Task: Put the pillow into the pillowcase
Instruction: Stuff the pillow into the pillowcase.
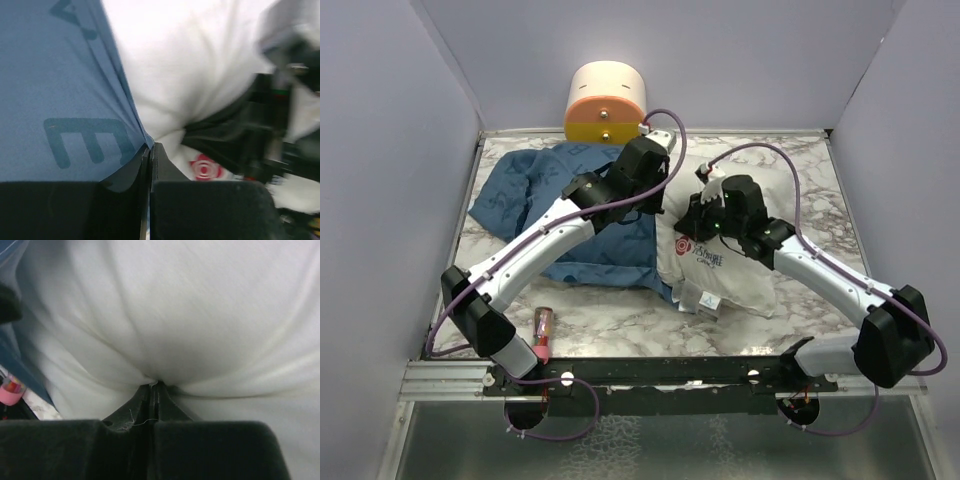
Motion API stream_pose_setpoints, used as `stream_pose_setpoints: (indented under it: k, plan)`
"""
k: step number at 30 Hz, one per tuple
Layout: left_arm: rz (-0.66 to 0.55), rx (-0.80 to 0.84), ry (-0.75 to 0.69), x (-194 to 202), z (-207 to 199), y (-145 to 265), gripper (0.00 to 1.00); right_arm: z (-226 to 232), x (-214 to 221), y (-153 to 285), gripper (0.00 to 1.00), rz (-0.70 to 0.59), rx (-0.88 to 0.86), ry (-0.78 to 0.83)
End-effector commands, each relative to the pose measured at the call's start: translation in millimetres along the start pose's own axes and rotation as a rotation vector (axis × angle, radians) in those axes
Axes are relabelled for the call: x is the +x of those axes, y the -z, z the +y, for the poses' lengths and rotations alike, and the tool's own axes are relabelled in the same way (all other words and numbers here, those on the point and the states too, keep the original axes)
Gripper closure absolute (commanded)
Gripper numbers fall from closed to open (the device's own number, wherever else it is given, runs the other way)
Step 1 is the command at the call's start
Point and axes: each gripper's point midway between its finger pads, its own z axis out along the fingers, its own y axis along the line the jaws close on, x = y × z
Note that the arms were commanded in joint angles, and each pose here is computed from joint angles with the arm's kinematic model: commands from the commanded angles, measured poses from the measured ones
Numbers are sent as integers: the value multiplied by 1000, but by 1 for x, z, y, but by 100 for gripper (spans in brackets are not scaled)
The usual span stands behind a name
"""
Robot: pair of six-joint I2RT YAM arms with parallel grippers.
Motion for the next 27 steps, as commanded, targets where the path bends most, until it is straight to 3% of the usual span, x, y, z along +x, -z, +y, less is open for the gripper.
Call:
stream_pose_setpoints:
  k: [1,3,6,10,12,16,21,25,27]
  plan:
    - [-188,635,170,-71,-114,71,100,40,-10,-20,99,-19,-230,-63]
    - [-213,745,211,-80,-129,88,100,60,-46,-16,99,-125,-317,-82]
    - [-209,772,245,-62,-126,88,100,74,-70,-12,99,-193,-377,-107]
    - [-105,692,381,19,-84,36,100,64,-27,-16,99,-92,-363,-114]
    - [-71,638,445,58,-62,15,100,61,-3,-3,95,-64,-360,-61]
    - [-33,556,485,101,-36,1,100,59,0,48,63,-92,-310,82]
    - [-15,549,453,112,-31,4,100,66,-60,107,36,-250,-226,226]
    - [-22,568,418,113,-31,12,100,16,-87,92,7,-216,48,233]
    - [-36,581,405,110,-32,20,100,-22,-89,81,1,-168,155,208]
